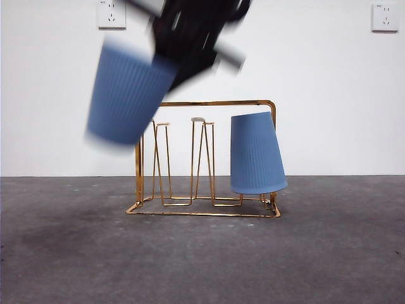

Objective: Pick up cup 1,put cup 1 in the cup rack,pick up cup 2,put cup 2 in the cup rack

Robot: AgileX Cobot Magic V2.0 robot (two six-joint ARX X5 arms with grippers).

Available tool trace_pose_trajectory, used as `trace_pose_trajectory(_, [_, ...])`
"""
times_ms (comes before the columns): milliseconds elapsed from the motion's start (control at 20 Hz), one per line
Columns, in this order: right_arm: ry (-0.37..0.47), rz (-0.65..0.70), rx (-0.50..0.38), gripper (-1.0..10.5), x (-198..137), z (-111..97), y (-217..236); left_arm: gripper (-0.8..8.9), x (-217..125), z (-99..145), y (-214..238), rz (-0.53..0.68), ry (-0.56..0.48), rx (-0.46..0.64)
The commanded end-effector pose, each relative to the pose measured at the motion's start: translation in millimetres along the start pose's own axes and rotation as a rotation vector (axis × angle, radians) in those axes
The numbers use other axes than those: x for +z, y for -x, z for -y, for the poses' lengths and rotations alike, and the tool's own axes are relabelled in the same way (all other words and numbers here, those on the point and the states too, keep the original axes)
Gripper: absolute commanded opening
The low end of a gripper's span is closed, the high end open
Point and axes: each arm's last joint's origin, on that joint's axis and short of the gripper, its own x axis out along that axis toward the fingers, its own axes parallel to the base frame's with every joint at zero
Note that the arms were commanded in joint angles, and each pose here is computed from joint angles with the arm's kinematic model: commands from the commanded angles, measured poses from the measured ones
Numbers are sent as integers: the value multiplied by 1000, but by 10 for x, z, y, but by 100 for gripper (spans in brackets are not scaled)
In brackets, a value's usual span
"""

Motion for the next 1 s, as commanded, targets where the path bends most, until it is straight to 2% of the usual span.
trace_pose_trajectory(50, [66, 177, -79, -12, 42, -43, 725, 410, 90, 38, -94, 69, 26, -36])
trace_pose_trajectory(250, [132, 490, -177, -12, -168, -96, 1954, 413, 207, 116, -384, 105, 51, -119])
trace_pose_trajectory(350, [158, 613, -218, -12, -351, -105, 2413, 414, 307, 193, -565, 147, 91, -253])
trace_pose_trajectory(500, [205, 781, -262, -12, -625, -113, 2946, 415, 463, 314, -850, 192, 183, -529])
trace_pose_trajectory(800, [238, 969, -280, -12, -866, -125, 3379, 448, 636, 434, -1265, 238, 336, -888])
trace_pose_trajectory(1000, [260, 1022, -294, -12, -940, -127, 3495, 449, 683, 487, -1473, 296, 426, -1046])
